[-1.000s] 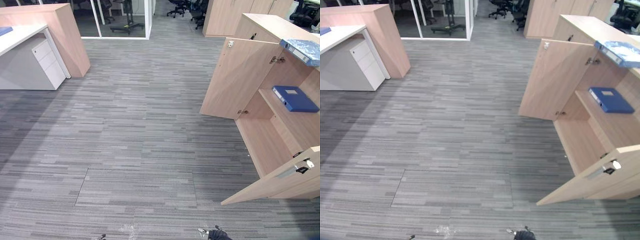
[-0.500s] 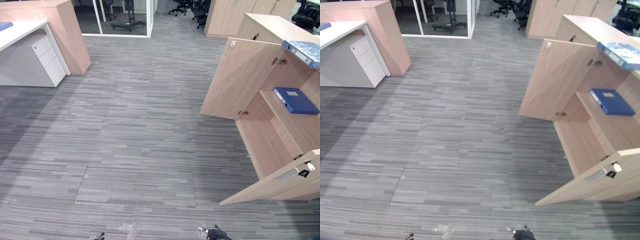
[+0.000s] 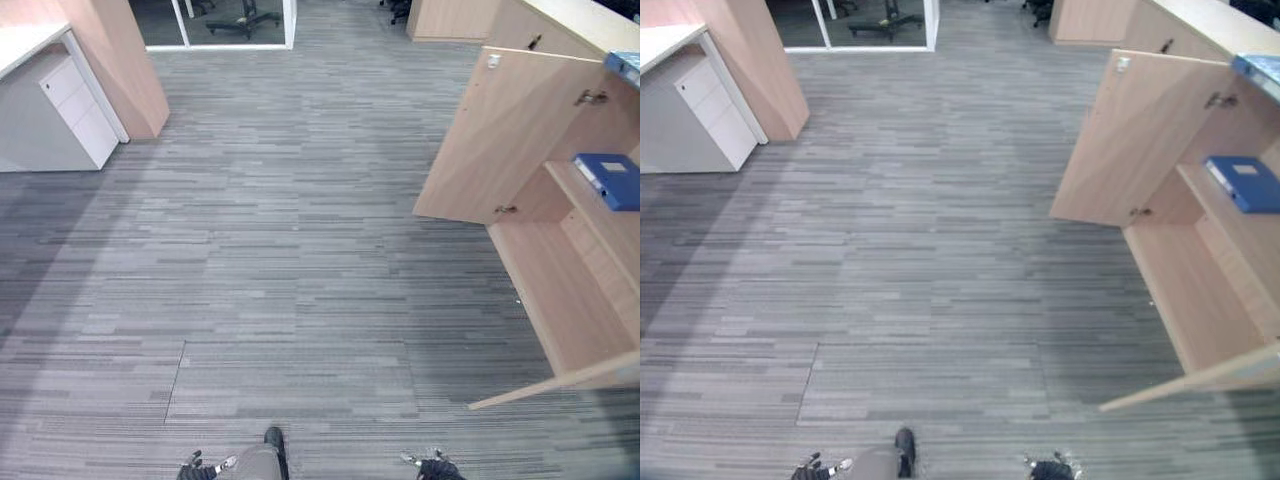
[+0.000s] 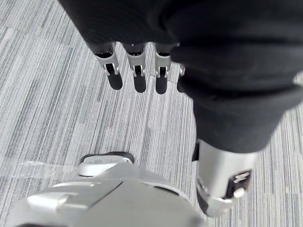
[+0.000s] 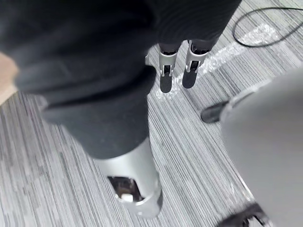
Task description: Walk over to the cabinet, pick up the folder, carry it to the office cabinet, place the folder inside the office cabinet, then close the office cabinet door
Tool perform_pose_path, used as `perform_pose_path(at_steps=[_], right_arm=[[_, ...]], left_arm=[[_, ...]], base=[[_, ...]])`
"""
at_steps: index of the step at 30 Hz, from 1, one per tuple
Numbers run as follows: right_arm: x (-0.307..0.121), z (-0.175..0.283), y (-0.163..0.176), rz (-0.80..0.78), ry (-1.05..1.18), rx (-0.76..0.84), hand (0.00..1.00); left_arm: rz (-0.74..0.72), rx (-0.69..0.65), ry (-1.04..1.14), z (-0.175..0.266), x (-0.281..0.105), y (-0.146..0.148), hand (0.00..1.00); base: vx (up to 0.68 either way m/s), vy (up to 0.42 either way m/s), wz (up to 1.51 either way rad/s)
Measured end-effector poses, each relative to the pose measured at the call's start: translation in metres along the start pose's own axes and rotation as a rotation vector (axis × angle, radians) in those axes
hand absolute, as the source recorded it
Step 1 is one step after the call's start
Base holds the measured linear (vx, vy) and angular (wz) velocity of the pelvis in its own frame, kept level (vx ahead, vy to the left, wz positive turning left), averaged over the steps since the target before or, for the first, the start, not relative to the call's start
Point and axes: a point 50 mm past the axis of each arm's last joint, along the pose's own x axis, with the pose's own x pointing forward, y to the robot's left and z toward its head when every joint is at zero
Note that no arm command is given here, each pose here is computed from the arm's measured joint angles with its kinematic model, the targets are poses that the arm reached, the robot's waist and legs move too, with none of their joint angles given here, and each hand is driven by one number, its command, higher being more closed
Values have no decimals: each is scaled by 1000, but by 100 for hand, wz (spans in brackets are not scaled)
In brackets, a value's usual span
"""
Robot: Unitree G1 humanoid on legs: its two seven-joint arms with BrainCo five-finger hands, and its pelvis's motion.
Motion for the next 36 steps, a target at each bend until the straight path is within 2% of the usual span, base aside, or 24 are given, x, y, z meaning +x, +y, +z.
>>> perform_pose_path(at_steps=[5,10,16,21,27,29,31,36], right_arm=[[-1,-2,6,15,9,23,0],[1,11,-17,-42,-49,43,0],[-2,36,7,29,-153,31,0],[-3,37,17,58,-147,69,0],[-2,31,10,48,-130,104,0],[-2,26,5,32,-115,129,0],[-3,22,4,29,-104,145,0],[-2,17,4,27,-80,140,0]], left_arm=[[-12,-24,-10,1,-1,-4,0],[-51,-101,-19,0,-4,-24,0],[-104,-124,-33,8,-4,-44,0],[-98,-134,-27,9,-3,-42,0],[-98,-152,3,7,-2,-44,0],[-77,-197,5,8,-1,-40,0],[-33,-308,8,7,-1,-33,0],[0,-388,-29,15,-1,-27,0]], base=[[308,209,-55],[241,243,-24],[151,13,20],[117,-176,-15],[322,-285,-12],[375,-307,3],[334,-213,-31],[315,-24,-60]])
